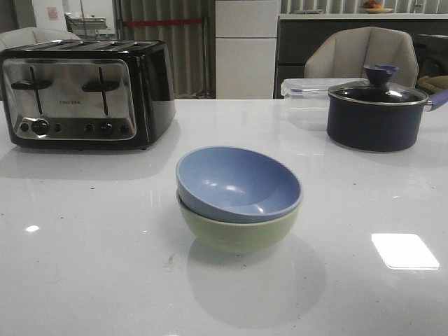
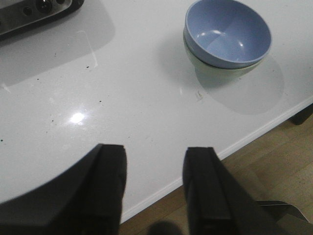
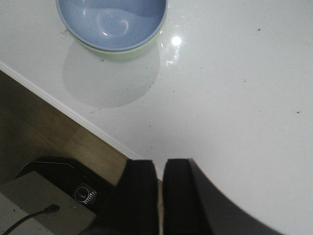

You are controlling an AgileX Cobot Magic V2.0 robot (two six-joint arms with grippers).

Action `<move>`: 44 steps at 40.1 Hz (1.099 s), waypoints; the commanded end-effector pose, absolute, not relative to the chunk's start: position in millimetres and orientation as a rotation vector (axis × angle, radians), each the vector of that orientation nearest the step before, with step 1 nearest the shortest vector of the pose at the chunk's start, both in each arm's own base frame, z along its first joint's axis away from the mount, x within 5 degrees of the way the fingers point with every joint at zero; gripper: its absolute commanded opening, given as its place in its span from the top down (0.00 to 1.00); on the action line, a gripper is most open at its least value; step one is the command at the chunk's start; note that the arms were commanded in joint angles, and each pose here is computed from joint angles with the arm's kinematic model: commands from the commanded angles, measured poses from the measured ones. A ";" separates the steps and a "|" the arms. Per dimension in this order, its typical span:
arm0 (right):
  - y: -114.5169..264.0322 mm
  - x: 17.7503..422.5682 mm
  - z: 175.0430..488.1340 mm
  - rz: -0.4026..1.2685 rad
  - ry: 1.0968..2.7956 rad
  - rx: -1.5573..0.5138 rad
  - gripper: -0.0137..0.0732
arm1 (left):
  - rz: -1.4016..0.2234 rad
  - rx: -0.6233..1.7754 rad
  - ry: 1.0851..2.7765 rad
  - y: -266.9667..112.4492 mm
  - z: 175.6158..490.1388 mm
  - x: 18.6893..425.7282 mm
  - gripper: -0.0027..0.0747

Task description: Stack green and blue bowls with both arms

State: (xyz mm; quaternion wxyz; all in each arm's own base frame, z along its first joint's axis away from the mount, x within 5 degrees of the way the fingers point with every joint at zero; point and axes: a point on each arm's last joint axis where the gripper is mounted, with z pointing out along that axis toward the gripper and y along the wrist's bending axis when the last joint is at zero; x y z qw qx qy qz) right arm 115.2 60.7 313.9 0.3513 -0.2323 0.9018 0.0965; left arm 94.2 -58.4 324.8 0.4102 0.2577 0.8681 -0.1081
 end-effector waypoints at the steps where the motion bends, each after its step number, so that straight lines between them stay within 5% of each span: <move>1: 62.0 118.1 325.5 0.266 2.257 -0.579 0.75 | -0.299 0.618 2.088 -60.5 339.0 97.2 0.71; 6: 62.0 118.1 325.5 0.266 2.257 -0.579 0.80 | -0.299 0.618 2.088 -60.5 339.0 97.2 0.84; 29: 61.7 117.4 324.8 0.264 2.267 -0.582 0.80 | -0.313 0.616 2.084 -60.5 339.7 95.7 0.84; 44: 61.7 117.3 324.7 0.264 2.269 -0.582 0.80 | -0.170 0.330 1.835 -20.6 342.7 68.4 0.84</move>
